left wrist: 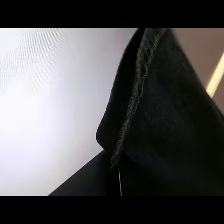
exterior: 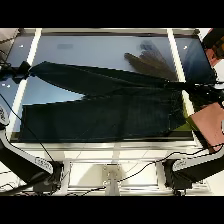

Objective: Fold the clothes and pants, and hang the long-sleeved shirts on hangers.

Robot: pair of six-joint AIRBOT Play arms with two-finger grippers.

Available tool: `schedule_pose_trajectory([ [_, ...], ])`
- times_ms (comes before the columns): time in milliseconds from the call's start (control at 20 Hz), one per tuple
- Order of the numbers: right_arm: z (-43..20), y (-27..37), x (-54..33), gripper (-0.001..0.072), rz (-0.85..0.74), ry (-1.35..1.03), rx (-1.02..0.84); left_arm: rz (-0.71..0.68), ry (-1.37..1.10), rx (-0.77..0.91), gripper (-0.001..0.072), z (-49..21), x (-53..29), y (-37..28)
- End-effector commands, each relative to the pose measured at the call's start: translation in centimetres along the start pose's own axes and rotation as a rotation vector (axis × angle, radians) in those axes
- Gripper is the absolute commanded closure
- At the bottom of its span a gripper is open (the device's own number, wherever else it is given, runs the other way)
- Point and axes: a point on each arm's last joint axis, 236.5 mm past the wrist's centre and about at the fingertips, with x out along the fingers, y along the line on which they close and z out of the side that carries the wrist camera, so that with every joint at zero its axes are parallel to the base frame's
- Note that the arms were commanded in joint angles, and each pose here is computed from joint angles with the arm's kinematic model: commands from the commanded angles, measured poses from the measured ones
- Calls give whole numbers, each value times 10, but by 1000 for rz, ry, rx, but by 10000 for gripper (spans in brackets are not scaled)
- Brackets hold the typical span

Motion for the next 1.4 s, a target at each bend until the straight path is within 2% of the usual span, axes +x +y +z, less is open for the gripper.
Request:
schedule_pose_trajectory([
  [0,32,-9,0,676,-56,-138,50,96,135,69,677,-28,-23,21],
  [200,49,6,7,676,-82,-233,13,239,287,132,677,-71,-19,46],
  [400,60,17,10,676,-100,-302,-16,437,294,182,677,-75,-23,72],
  [650,53,21,12,674,-88,-272,-23,436,293,211,676,-78,-18,63],
  [700,50,20,11,609,-78,-243,-24,436,293,212,676,-78,-17,62],
  [750,48,16,8,455,-74,-218,-31,435,293,212,676,-78,-17,62],
  [800,48,12,2,408,-60,-186,-13,435,294,212,676,-78,-17,62],
  [1100,8,-50,-55,355,-45,130,41,410,298,199,675,-81,-15,56],
  [1150,-4,-60,-60,314,-37,181,69,402,298,195,676,-82,-14,54],
  [1350,-43,-67,-57,242,35,334,57,376,303,189,675,-85,-11,45],
])
